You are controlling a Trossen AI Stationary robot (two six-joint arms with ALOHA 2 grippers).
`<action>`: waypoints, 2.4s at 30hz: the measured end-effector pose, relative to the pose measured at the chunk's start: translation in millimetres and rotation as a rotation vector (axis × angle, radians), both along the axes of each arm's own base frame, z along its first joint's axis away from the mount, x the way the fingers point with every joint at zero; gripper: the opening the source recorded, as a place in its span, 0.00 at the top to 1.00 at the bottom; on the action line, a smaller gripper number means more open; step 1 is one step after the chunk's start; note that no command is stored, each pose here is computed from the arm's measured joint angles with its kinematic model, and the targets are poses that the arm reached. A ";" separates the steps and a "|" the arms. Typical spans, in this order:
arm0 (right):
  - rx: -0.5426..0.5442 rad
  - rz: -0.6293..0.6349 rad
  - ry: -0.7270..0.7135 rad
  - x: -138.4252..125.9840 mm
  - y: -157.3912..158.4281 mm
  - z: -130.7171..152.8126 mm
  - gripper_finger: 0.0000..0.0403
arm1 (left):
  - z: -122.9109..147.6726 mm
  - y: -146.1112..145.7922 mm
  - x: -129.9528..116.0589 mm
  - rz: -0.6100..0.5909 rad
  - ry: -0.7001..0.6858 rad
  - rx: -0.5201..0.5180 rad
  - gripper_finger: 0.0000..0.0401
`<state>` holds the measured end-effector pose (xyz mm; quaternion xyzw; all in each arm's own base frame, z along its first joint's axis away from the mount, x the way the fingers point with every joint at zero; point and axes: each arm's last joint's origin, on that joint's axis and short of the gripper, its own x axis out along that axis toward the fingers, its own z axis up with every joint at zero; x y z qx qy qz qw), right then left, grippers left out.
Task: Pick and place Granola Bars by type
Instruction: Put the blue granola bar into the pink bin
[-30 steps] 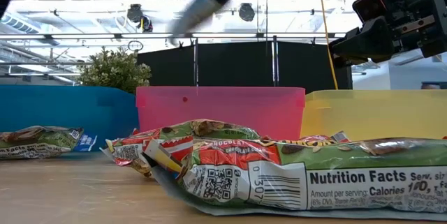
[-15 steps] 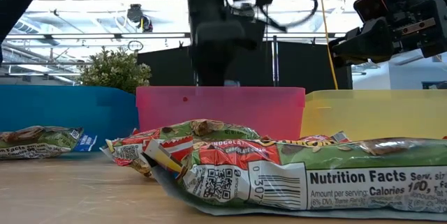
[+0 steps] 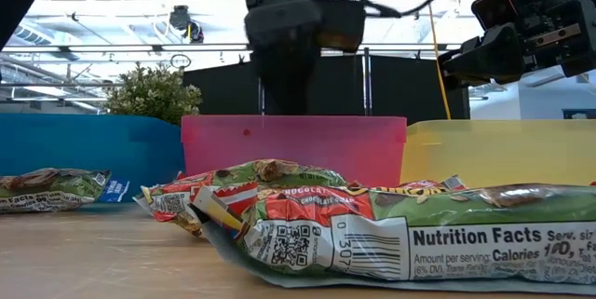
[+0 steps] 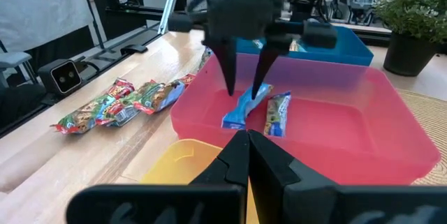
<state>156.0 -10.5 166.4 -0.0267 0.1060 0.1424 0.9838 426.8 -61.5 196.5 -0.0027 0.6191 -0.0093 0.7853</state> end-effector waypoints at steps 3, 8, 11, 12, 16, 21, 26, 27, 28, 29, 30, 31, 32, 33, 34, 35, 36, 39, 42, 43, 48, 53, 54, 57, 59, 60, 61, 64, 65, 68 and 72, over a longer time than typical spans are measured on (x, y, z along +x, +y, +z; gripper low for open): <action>0.001 0.000 0.000 0.0 0.0 0.1 1.00 | 11.1 -3.7 1.1 -0.022 -0.006 0.032 0.55; -0.002 0.000 -0.001 0.0 0.0 0.0 1.00 | 50.7 -16.8 -6.6 -0.020 0.056 0.060 0.45; -0.007 0.001 -0.002 0.0 0.0 0.1 1.00 | 70.7 -33.6 -22.0 0.071 0.152 0.035 0.43; -0.007 0.002 -0.002 0.0 0.0 0.0 1.00 | 74.9 -41.5 -28.3 0.095 0.187 0.038 0.43; -0.016 0.004 -0.003 0.0 0.0 -0.2 1.00 | 77.5 -81.8 -52.8 0.146 0.281 0.079 0.43; -0.014 0.003 -0.007 0.1 0.0 0.4 1.00 | 66.9 -139.8 -79.0 0.102 0.290 0.064 0.43; 0.001 0.000 -0.012 0.3 0.0 1.2 1.00 | 53.7 -178.8 -103.2 0.131 0.232 0.133 0.47; 0.005 -0.001 -0.014 0.4 0.0 1.5 1.00 | 51.9 -183.3 -106.3 0.144 0.220 0.138 0.49; 0.012 -0.003 -0.016 0.4 0.0 1.8 1.00 | 48.6 -187.0 -108.5 0.156 0.207 0.133 0.51; 0.019 -0.004 -0.016 0.5 0.0 2.1 1.00 | 43.5 -190.5 -110.0 0.166 0.196 0.130 0.52; 0.024 -0.006 -0.016 0.5 -0.1 2.2 1.00 | 38.0 -193.1 -111.0 0.175 0.185 0.135 0.53; 0.025 -0.006 -0.017 0.5 -0.1 2.3 1.00 | 32.8 -195.6 -113.1 0.184 0.170 0.151 0.55; 0.025 -0.006 -0.020 0.6 0.0 2.6 1.00 | 28.5 -196.7 -114.8 0.193 0.155 0.173 0.56; 0.024 -0.006 -0.022 0.6 -0.1 2.8 1.00 | 24.4 -197.0 -116.0 0.199 0.141 0.191 0.57; 0.025 -0.006 -0.022 0.6 -0.1 2.8 1.00 | 20.0 -196.3 -117.2 0.210 0.132 0.208 0.58; 0.024 -0.006 -0.024 0.7 -0.1 3.0 1.00 | 14.6 -195.1 -118.3 0.223 0.128 0.223 0.58; 0.023 -0.006 -0.028 0.7 -0.1 3.4 1.00 | 9.6 -193.8 -119.4 0.237 0.131 0.235 0.58; 0.021 -0.005 -0.037 0.9 -0.1 4.2 1.00 | -2.0 -189.0 -121.7 0.268 0.160 0.254 0.58; 0.021 -0.006 -0.038 0.9 -0.1 4.3 1.00 | -11.4 -183.5 -122.6 0.296 0.185 0.261 0.56; 0.020 -0.005 -0.038 0.9 -0.1 4.3 1.00 | -13.8 -182.0 -123.3 0.309 0.192 0.266 0.54; 0.019 -0.005 -0.038 0.9 -0.1 4.2 1.00 | -22.4 -175.1 -121.6 0.353 0.219 0.247 0.47; 0.019 -0.005 -0.038 0.9 -0.1 4.2 1.00 | -30.1 -166.2 -120.2 0.374 0.243 0.257 0.41; 0.019 -0.005 -0.038 0.9 -0.1 4.2 1.00 | -31.8 -165.0 -120.1 0.375 0.248 0.255 0.41; 0.018 -0.005 -0.038 0.9 -0.1 4.2 1.00 | -37.8 -162.8 -118.6 0.360 0.248 0.238 0.42; 0.014 -0.004 -0.040 0.9 -0.1 4.3 1.00 | -41.9 -162.1 -117.8 0.334 0.255 0.217 0.43; 0.012 -0.004 -0.040 0.9 -0.1 4.2 1.00 | -44.3 -161.9 -117.0 0.318 0.255 0.203 0.44; 0.012 -0.004 -0.040 0.9 -0.1 4.2 1.00 | -47.1 -161.5 -116.0 0.304 0.255 0.180 0.45; 0.014 -0.004 -0.039 0.9 -0.1 4.2 1.00 | -51.9 -161.6 -114.3 0.266 0.261 0.116 0.48; 0.014 -0.004 -0.039 0.9 -0.1 4.2 1.00 | -52.4 -162.4 -113.6 0.258 0.262 0.094 0.49; 0.015 -0.004 -0.039 0.9 -0.1 4.2 1.00 | -51.5 -167.6 -111.1 0.260 0.255 0.028 0.52; 0.015 -0.004 -0.038 0.9 -0.1 4.2 1.00 | -45.5 -179.4 -108.5 0.265 0.257 -0.064 0.56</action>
